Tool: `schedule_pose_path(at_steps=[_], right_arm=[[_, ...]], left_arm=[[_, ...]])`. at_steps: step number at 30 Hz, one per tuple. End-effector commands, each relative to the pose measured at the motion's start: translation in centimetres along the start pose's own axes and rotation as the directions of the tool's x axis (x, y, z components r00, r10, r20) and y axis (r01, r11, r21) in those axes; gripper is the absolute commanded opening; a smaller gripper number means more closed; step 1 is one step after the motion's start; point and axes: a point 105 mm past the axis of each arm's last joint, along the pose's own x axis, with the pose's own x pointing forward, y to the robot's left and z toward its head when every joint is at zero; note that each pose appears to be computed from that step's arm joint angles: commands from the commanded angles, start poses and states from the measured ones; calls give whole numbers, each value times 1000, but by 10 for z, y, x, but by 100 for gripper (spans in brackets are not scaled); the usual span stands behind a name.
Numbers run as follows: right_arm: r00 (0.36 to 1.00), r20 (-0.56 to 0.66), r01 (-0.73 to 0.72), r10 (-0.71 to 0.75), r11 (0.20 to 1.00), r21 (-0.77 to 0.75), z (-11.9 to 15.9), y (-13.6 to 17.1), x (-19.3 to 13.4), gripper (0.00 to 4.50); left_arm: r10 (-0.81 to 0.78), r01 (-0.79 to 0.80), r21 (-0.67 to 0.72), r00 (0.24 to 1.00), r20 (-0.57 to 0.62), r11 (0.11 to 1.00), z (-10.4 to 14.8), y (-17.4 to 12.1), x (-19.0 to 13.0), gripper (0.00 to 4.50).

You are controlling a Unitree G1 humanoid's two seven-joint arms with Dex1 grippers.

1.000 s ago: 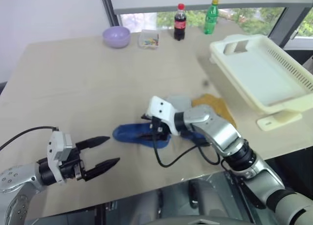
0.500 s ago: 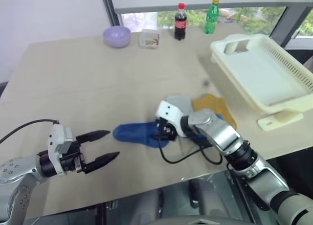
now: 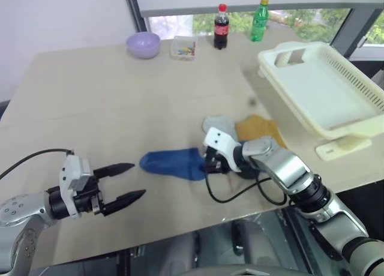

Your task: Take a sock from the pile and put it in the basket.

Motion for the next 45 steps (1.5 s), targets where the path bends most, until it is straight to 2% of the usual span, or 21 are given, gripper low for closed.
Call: schedule_pose_path(at_steps=[1, 2, 3, 6, 10, 15, 20, 25, 28, 32, 34, 38, 41, 45], right_arm=[[998, -13, -68, 67, 996, -62, -1, 12, 3, 63], [997, -28, -76, 74, 992, -99, -2, 12, 4, 10], [996, -43, -87, 82, 986, -142, -3, 12, 4, 4], [993, -36, -116, 111, 961, -250, 2, 14, 6, 4], [989, -20, -143, 145, 926, -350, 11, 14, 12, 4], [976, -21, -197, 219, 830, -521, 19, 25, 25, 4], [969, -2, -210, 247, 821, -531, 31, 31, 33, 4], [952, -33, -285, 305, 840, -462, 33, 44, 29, 4], [958, -20, -264, 286, 856, -444, 35, 42, 26, 94], [973, 41, -197, 228, 908, -369, 41, 31, 3, 288], [979, 54, -168, 199, 921, -352, 42, 26, -15, 288], [997, 57, -21, 43, 939, -343, 41, 5, -55, 288], [994, 11, 108, -111, 934, -342, 25, -14, -81, 288], [981, -36, 173, -190, 947, -269, -1, -21, -98, 288]], left_arm=[[-4, 3, 27, 1000, 11, 1000, 6, 1, 0, 450], [-2, 1, 29, 1000, 12, 1000, 6, 1, 0, 450], [3, -3, 30, 1000, 9, 1000, 6, 2, -1, 450], [8, -6, 45, 999, -34, 999, 1, 2, -5, 450], [31, -30, 41, 999, -24, 999, 0, 4, -10, 450], [77, -76, 41, 997, -15, 996, 1, 6, -20, 450], [110, -110, 46, 994, -10, 993, 3, 7, -29, 450], [118, -117, 37, 993, -21, 992, 0, 1, -33, 450], [120, -120, 22, 993, 4, 992, 2, 0, -31, 450], [104, -105, 14, 994, 36, 994, 10, 1, -26, 450], [93, -93, 18, 995, 30, 995, 11, 1, -24, 450], [63, -64, 26, 997, 35, 998, 15, 3, -19, 450], [30, -32, 36, 999, 42, 999, 19, 3, -13, 450], [-25, 23, 43, 998, 53, 999, 22, 2, -1, 450]])
